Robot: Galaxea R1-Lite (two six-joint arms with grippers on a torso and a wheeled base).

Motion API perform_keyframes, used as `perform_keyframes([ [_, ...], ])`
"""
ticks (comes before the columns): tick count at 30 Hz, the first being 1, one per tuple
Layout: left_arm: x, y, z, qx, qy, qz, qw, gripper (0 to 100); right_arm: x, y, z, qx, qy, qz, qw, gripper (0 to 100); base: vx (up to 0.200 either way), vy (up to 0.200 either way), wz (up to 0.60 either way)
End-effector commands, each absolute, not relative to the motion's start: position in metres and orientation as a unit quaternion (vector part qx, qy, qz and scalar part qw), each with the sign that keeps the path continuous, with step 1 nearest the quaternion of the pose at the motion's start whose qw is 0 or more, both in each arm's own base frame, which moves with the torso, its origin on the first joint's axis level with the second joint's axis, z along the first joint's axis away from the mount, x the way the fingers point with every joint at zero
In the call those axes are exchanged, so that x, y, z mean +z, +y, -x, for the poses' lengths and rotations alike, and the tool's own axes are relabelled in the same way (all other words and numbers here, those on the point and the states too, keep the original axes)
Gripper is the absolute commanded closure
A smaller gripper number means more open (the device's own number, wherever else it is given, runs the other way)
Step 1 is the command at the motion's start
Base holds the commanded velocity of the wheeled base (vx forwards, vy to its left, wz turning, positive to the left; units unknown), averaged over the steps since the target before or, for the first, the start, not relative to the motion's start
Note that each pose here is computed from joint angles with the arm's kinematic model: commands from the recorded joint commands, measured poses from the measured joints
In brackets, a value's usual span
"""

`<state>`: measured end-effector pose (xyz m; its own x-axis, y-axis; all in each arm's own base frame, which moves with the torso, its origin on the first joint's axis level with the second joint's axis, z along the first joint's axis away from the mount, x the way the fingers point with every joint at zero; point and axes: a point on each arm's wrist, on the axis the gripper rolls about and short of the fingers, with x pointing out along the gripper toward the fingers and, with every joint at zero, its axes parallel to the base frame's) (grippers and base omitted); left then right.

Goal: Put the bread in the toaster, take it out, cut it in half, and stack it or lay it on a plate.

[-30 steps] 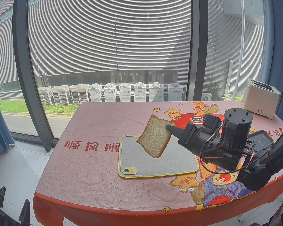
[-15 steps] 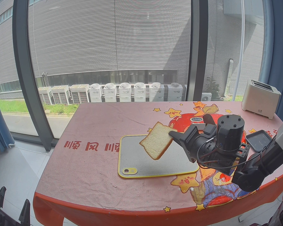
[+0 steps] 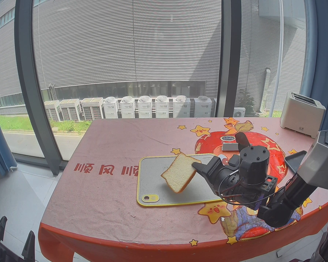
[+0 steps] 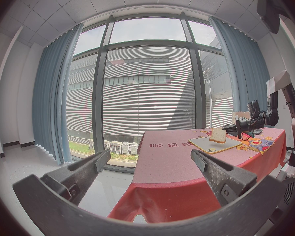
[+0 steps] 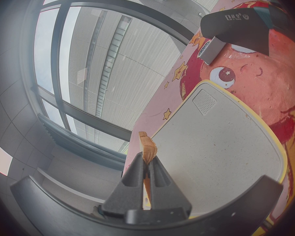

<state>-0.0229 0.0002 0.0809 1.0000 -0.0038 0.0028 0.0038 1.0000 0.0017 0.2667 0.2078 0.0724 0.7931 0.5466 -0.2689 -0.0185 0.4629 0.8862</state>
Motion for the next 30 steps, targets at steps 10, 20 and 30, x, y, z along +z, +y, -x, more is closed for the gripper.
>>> perform_keyframes([
  [10, 0.0756, 0.0002, 0.0228, -0.002, -0.001, -0.001, 1.0, 0, 0.0671, 0.2083, -0.2691, 0.175, 0.271, -0.467, 0.823, 100, 0.0, 0.0, 0.0],
  [20, 0.0756, 0.0002, 0.0228, -0.002, -0.001, -0.001, 1.0, 0, 0.0637, 0.2088, -0.2671, 0.174, 0.27, -0.433, 0.842, 0, 0.0, 0.0, 0.0],
  [30, 0.0756, 0.0002, 0.0228, -0.002, -0.001, -0.001, 1.0, 0, 0.0722, 0.215, -0.2699, 0.148, 0.285, -0.39, 0.863, 0, 0.0, 0.0, 0.0],
])
